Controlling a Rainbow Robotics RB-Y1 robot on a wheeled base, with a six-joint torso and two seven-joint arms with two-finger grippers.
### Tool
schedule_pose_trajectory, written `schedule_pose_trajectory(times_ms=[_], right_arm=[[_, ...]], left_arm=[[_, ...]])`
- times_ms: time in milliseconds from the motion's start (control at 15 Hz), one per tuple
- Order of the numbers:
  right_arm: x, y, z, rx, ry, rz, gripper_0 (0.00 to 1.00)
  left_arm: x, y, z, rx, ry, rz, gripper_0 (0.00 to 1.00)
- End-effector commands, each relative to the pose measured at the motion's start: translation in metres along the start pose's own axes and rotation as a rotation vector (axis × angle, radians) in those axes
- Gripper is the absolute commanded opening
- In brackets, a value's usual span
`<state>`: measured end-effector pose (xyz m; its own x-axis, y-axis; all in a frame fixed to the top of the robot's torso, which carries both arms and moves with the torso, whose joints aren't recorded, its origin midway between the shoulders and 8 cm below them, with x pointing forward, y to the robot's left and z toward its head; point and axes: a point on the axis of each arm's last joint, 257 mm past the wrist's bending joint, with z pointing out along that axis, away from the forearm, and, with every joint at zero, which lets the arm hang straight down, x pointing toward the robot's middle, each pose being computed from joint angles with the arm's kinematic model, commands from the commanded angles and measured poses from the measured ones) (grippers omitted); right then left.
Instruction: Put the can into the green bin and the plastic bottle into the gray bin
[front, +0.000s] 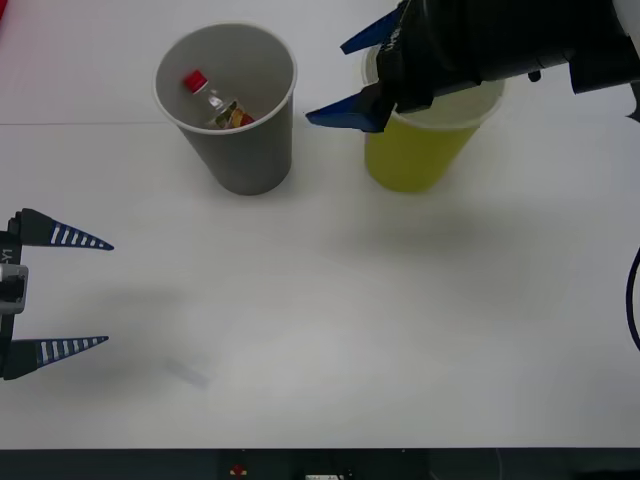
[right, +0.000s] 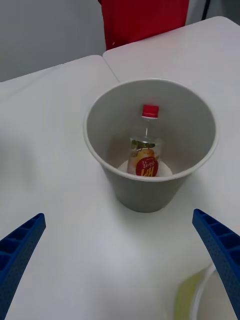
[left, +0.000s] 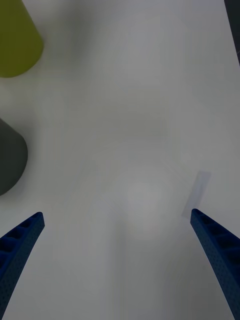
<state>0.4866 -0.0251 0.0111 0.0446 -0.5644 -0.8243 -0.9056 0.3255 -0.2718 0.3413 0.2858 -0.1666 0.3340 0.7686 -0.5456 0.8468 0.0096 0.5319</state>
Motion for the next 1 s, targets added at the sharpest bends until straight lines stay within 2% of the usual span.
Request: schedule_pose_trajectory(times_ms=[67,400,800,1000], right_arm=[[0.020,0.007,-0.020,-0.056,-0.030,-0.045,1.00],[0.061,0.020,-0.051,-0.103,-0.057,-0.102,1.00],[0.112,0.040,-0.085,-0.098,-0.042,-0.161,1.00],[0.136,0.053,-0.106,-0.102,-0.018,-0.171,1.00]], left_arm=[[0.000,0.000,0.000,0.000,0.000,0.000,1.00],[0.000,0.000,0.000,0.000,0.000,0.000,1.00],[0.000,0.000,0.000,0.000,0.000,0.000,1.00],[0.000,0.000,0.000,0.000,0.000,0.000,1.00]])
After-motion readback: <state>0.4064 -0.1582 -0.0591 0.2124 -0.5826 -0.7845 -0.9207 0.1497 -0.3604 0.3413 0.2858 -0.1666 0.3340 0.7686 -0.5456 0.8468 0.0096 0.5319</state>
